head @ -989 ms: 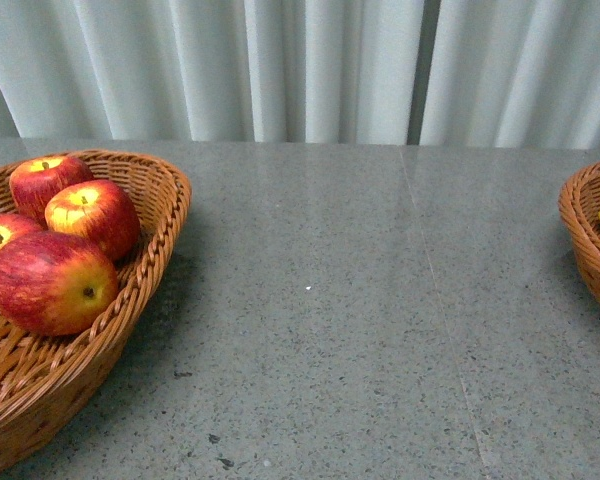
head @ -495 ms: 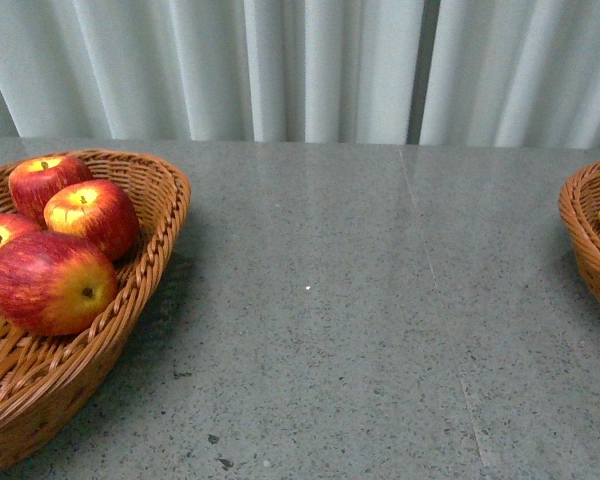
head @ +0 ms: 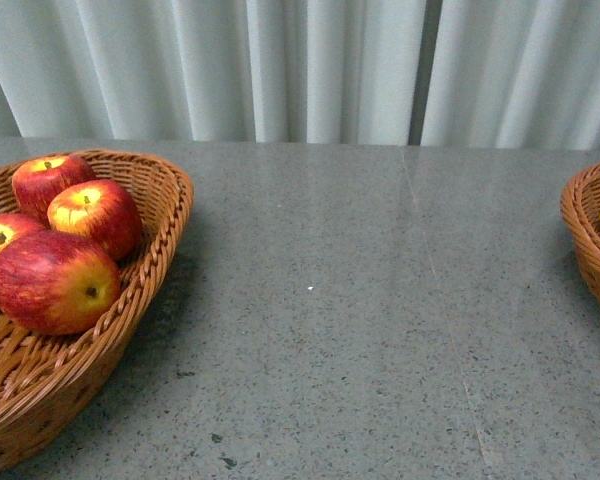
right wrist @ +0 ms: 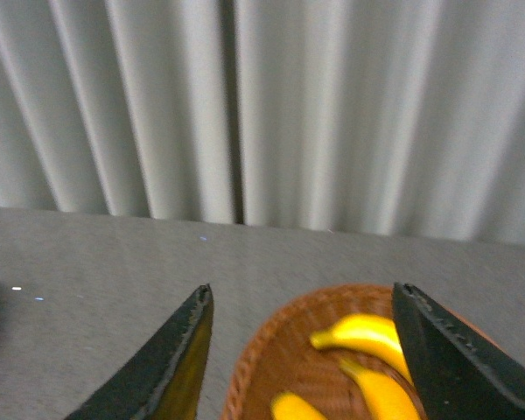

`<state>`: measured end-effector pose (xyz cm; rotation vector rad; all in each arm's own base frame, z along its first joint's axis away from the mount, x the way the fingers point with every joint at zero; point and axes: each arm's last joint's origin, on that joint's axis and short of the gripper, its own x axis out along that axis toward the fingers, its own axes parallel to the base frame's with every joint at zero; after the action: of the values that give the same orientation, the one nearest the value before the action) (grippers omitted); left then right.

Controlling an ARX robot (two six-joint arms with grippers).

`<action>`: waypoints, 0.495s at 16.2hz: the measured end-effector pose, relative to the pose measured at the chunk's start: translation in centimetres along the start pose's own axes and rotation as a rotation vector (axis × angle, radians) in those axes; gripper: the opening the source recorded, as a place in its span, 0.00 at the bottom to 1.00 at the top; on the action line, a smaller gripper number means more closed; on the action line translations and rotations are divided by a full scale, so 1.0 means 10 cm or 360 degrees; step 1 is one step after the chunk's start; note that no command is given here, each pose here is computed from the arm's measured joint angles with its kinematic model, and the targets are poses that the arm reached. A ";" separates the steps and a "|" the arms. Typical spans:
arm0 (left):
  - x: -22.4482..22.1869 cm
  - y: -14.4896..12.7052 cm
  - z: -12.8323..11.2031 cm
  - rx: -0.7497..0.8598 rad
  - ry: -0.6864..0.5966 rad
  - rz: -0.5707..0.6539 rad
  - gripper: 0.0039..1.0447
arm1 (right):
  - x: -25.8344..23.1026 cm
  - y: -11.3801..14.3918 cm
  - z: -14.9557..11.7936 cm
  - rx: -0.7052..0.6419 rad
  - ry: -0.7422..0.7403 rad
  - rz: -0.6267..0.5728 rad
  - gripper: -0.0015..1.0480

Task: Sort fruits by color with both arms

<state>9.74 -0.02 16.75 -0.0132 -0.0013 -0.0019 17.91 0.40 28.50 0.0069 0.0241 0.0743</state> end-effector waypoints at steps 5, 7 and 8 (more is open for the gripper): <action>0.00 0.00 0.00 0.0000 0.0001 0.0000 0.94 | -0.46 -0.02 -0.39 -0.0002 -0.0082 -0.0129 0.12; 0.00 0.00 0.00 0.0000 0.0001 0.0001 0.94 | -0.48 -0.01 -0.56 -0.0005 -0.0047 -0.0128 0.02; 0.00 0.00 0.00 0.0000 0.0001 0.0000 0.94 | -0.49 -0.01 -0.65 -0.0005 -0.0022 -0.0128 0.02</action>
<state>9.74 -0.02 16.75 -0.0132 -0.0009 -0.0019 12.85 -0.07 22.13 0.0033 0.0101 -0.0061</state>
